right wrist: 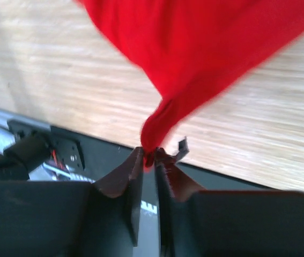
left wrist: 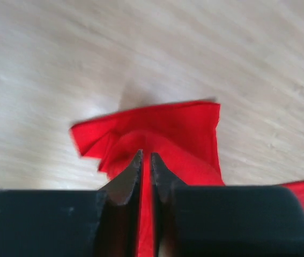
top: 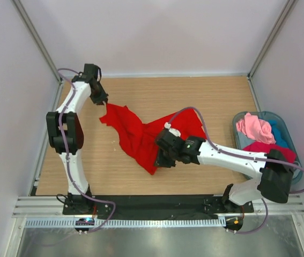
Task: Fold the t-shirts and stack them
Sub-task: Flatten the tshirt out
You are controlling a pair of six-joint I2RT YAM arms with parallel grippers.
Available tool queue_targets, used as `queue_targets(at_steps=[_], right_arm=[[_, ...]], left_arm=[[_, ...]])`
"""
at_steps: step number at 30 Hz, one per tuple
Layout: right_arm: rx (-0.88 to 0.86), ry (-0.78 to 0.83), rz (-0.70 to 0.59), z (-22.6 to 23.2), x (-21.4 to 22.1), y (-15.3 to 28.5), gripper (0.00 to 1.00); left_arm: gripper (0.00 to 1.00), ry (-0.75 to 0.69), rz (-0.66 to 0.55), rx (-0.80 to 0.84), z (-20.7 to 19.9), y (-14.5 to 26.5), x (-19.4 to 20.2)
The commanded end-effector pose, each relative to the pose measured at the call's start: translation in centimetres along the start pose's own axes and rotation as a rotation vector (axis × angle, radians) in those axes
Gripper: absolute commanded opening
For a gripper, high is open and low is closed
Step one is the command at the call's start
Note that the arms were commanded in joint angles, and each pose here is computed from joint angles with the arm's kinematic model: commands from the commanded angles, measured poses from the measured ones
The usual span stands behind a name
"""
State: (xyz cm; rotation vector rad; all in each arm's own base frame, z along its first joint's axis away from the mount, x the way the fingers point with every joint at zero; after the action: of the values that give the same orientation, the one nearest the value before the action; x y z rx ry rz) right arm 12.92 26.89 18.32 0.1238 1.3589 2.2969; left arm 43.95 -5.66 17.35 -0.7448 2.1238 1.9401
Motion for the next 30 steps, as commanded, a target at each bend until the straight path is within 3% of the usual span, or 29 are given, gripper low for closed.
queue_targets(at_steps=[1,4,7,8,11,12,15,19,30], right_arm=[[-0.117,0.019,-0.006,2.7,0.3,2.1,0.23],[-0.056,0.044,-0.136,2.1,-2.6,4.4,0.4],[0.086,-0.017,-0.246,0.3,-6.6,5.8,0.46],[0.142,-0.078,-0.293,-0.9,-8.8,5.9,0.47],[0.247,-0.142,-0.288,-4.1,-11.1,5.3,0.46],[0.29,-0.194,-0.29,-6.0,-12.5,4.6,0.46],[0.339,-0.256,-0.28,-8.3,-14.6,3.2,0.46],[0.41,-0.302,-0.28,-10.3,-17.0,1.4,0.45],[0.42,-0.368,-0.229,-12.9,-19.2,-1.4,0.44]], left_arm=[[0.3,-0.063,-0.06,-0.015,0.3,3.4,-2.7],[0.57,-0.101,-0.062,-0.011,-0.2,5.7,-1.7],[0.63,-0.163,-0.039,-0.025,-1.5,8.1,1.8],[0.64,-0.187,0.024,-0.017,-1.8,7.6,4.3],[0.63,-0.205,0.051,0.101,-4.2,9.8,8.5],[0.63,-0.204,0.122,0.162,-4.5,9.6,11.1],[0.63,-0.202,0.139,0.323,-6.6,12.0,15.0],[0.64,-0.174,0.214,0.402,-7.0,12.5,20.2],[0.58,-0.032,0.328,0.558,-6.5,11.4,25.4]])
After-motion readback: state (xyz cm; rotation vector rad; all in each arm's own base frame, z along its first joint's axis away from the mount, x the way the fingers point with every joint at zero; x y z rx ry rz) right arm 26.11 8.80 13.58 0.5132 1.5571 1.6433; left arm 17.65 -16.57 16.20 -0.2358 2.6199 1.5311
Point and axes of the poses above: each gripper's point midway between its finger pads, its own y axis back along the fingers, its own z axis along the line the jaws close on, x = y × z, the point moved 8 cm from there along y, back along the fingers, and after that the axes turned 15 degrees about -y, right-handed, at the moved point
